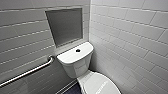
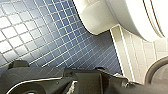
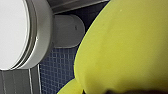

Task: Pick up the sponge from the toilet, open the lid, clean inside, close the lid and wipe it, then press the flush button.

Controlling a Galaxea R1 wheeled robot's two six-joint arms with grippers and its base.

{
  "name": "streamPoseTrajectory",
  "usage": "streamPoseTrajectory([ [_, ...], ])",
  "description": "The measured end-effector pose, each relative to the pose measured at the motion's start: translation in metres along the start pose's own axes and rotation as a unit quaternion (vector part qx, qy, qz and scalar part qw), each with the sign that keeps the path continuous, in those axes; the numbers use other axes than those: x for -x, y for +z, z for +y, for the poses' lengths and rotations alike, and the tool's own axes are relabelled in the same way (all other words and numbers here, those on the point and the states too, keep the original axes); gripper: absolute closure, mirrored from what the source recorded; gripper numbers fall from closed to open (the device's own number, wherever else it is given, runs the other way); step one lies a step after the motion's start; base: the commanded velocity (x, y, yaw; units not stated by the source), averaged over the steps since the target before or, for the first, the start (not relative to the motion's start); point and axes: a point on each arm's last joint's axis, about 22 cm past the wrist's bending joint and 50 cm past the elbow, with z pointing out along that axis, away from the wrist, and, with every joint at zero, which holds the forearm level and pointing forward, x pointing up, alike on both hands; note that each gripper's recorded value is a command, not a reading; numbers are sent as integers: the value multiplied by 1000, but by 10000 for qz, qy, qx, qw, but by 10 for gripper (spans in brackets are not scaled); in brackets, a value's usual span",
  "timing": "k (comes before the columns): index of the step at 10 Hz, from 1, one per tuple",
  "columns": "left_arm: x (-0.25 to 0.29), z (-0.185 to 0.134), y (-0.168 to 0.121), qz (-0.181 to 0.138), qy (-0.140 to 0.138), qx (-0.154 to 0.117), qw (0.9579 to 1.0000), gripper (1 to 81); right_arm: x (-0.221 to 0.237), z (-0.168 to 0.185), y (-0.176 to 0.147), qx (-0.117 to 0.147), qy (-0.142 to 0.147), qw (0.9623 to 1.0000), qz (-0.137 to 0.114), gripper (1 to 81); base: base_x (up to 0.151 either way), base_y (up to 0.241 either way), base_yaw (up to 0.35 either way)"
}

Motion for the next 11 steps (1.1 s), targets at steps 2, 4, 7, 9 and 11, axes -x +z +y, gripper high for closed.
streamPoseTrajectory([
  [2,-37,35,0,162,-400,327,9985,10,27,17,10,37,-80,9999,-95,811,0,0,0],
  [4,-71,62,9,375,-1084,612,9915,10,57,44,19,214,-172,9994,-214,811,0,0,0],
  [7,-123,125,29,686,-1115,1206,9840,10,123,70,15,295,-246,9975,-591,811,0,0,0],
  [9,-135,152,43,717,-1143,1425,9806,10,139,66,16,213,-275,9970,-698,811,0,0,0],
  [11,-140,141,54,773,-1252,1299,9806,10,144,57,25,107,-275,9972,-694,811,0,0,0],
])
